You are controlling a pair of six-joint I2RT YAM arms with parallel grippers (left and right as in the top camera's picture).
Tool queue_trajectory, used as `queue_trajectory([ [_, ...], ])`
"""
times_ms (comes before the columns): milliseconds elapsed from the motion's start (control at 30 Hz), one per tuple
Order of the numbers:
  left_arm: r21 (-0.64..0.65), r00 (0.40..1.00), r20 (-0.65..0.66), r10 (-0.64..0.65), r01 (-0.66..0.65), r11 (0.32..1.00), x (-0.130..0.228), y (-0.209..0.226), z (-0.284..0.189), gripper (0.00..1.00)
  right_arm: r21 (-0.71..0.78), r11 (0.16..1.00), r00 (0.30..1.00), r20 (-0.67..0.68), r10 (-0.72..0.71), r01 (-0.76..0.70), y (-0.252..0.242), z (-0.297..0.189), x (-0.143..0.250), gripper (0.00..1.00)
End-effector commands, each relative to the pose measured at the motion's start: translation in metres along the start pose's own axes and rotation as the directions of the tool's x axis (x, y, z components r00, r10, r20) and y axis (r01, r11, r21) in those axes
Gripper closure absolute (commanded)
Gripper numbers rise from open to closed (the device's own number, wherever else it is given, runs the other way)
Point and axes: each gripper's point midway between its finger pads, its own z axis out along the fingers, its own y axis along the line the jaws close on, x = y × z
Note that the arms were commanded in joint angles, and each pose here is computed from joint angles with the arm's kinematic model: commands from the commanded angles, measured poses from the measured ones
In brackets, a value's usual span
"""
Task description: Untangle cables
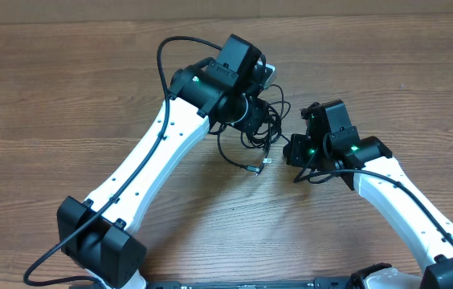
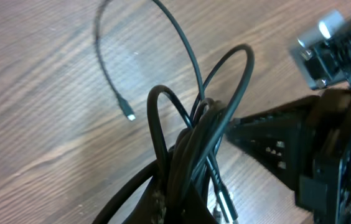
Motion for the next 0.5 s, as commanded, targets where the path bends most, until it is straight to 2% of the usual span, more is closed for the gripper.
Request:
queue_trajectory([
  [0, -0.102, 0.991, 0.129, -0.036, 0.050, 0.994, -0.023, 0.035, -0.042, 0.96, 0.176, 0.981, 0.996, -0.019, 0.089, -0.084, -0.045, 0.014, 0.014, 0.74],
  [100, -0.098, 0.992, 0.123, -0.035, 0.048, 0.994, -0.021, 0.034, -0.042, 0.96, -0.092, 0.992, 0.991, -0.090, -0.095, 0.087, 0.001, 0.015, 0.022, 0.60],
  [200, -0.097, 0.993, 0.117, -0.032, 0.043, 0.994, -0.020, 0.032, -0.041, 0.96, -0.294, 0.937, 0.972, -0.078, -0.220, 0.188, 0.036, 0.003, 0.025, 0.53],
  [467, -0.104, 0.996, 0.090, 0.009, 0.000, 0.995, -0.014, 0.032, -0.041, 0.96, -0.346, 0.894, 0.957, 0.059, -0.283, 0.285, 0.062, -0.029, -0.003, 0.50],
])
